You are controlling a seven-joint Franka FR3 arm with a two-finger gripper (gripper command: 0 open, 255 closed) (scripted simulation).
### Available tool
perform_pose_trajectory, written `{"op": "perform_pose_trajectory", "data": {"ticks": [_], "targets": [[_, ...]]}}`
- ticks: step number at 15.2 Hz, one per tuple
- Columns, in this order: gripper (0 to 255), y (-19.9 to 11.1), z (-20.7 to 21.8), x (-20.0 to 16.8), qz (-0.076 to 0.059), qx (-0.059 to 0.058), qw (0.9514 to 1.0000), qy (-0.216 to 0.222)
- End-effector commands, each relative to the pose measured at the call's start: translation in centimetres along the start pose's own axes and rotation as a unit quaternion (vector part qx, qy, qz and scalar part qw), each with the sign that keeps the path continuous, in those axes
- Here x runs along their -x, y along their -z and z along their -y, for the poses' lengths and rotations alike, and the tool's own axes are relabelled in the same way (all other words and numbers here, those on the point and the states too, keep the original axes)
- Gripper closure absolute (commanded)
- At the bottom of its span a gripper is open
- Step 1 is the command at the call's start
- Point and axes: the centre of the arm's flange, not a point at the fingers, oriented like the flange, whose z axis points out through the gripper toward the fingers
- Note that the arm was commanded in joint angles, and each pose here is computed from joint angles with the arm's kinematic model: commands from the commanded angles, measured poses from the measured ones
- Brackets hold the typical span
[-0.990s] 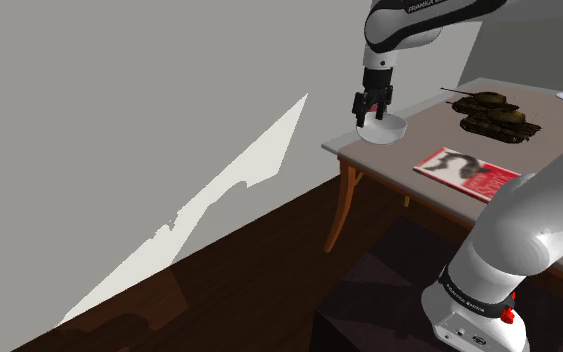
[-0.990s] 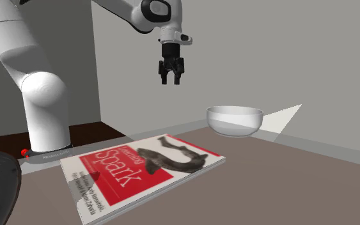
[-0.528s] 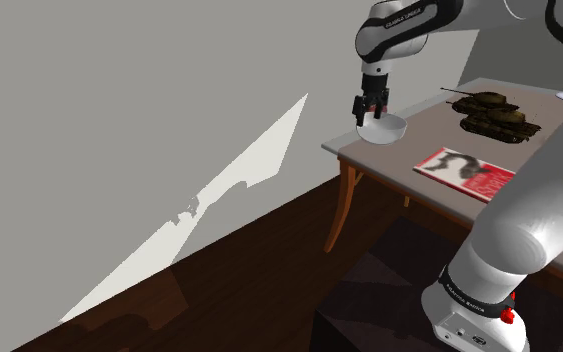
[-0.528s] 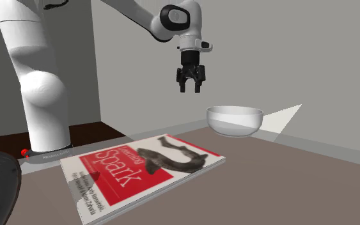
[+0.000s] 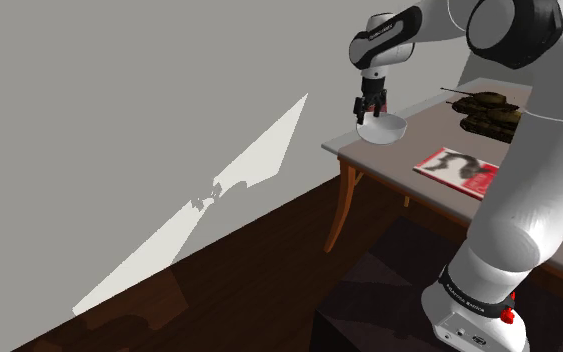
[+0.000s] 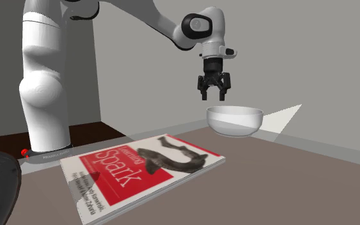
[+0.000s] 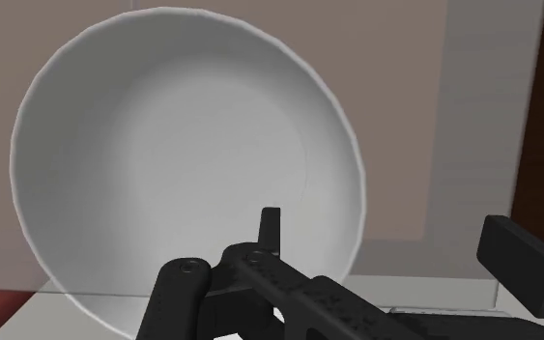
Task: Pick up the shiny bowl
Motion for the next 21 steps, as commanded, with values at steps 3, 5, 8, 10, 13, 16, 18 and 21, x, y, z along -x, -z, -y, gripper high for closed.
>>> {"op": "perform_pose_trajectory", "data": {"ticks": [3, 5, 8, 10, 13, 16, 18, 21], "targets": [[0, -1.6, -0.5, -0.6, 0.000, 0.001, 1.0000, 0.000], [0, -2.7, -0.5, -0.7, 0.000, 0.001, 1.0000, 0.000], [0, -4.0, -0.4, -0.7, 0.000, 0.001, 1.0000, 0.000], [255, -4.1, -0.3, -0.7, 0.000, 0.001, 1.0000, 0.000], [255, -4.1, -0.4, -0.7, 0.000, 0.001, 1.0000, 0.000], [255, -4.1, -0.4, -0.7, 0.000, 0.001, 1.0000, 0.000], [255, -4.1, -0.3, -0.7, 0.000, 0.001, 1.0000, 0.000], [255, -3.0, -0.4, -0.7, 0.000, 0.001, 1.0000, 0.000]]}}
